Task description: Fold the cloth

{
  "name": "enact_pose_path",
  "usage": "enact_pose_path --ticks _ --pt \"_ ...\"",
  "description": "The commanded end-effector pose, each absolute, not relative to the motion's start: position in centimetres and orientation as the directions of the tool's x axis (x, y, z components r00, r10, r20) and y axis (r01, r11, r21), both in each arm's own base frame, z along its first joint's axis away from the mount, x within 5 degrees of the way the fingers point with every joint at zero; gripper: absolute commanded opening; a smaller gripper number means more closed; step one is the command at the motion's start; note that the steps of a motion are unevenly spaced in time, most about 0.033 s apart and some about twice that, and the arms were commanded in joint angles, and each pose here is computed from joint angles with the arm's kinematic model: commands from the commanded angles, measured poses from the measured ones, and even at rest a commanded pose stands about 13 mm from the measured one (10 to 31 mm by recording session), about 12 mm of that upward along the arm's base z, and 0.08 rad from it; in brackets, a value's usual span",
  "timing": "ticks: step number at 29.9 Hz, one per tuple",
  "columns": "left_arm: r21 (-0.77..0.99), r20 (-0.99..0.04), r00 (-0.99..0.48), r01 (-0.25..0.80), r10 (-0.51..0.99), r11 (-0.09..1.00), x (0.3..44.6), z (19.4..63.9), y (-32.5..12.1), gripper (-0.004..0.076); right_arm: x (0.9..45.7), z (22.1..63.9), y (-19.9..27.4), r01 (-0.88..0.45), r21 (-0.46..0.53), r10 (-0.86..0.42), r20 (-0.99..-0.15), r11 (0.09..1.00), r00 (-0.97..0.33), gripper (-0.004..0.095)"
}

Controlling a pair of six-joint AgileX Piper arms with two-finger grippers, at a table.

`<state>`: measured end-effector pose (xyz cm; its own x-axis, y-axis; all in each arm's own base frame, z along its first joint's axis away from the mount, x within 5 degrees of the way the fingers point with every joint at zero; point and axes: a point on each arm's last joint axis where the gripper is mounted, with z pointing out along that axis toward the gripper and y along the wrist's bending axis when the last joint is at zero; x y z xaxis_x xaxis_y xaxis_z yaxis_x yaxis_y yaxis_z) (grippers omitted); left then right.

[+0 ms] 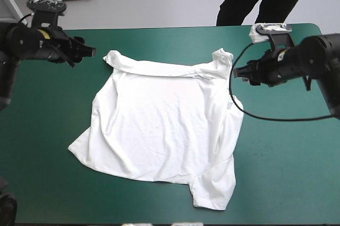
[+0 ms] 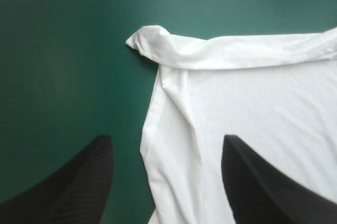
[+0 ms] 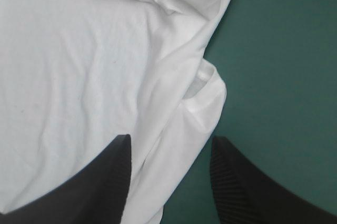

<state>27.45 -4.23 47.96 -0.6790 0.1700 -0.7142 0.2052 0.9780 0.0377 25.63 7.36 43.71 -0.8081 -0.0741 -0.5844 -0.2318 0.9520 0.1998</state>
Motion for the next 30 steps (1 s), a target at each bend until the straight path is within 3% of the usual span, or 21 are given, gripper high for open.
enact_pose_path --ticks 1,8,18,30 --pt "0.033 -0.742 -0.648 0.218 0.169 0.975 22.2 49.4 -3.7 0.0437 21.4 45.5 6.6 -0.248 0.238 -0.039 -0.643 0.939 -0.765 0.0445" --pt "0.006 -0.658 -0.739 0.191 0.148 0.981 19.8 45.4 -3.3 0.0437 18.1 45.2 5.8 -0.219 0.256 0.001 -0.652 0.941 -0.758 0.0445" --pt "0.09 -0.331 -0.935 0.105 0.129 0.99 20.4 34.6 -2.0 0.0437 18.3 43.9 5.8 -0.212 0.249 -0.013 -0.619 0.945 -0.785 0.0445" --pt "-0.02 -0.208 -0.978 0.01 0.005 1.0 22.6 27.9 -0.2 0.0437 18.4 43.5 5.8 -0.219 0.235 -0.031 -0.612 0.947 -0.79 0.0443"
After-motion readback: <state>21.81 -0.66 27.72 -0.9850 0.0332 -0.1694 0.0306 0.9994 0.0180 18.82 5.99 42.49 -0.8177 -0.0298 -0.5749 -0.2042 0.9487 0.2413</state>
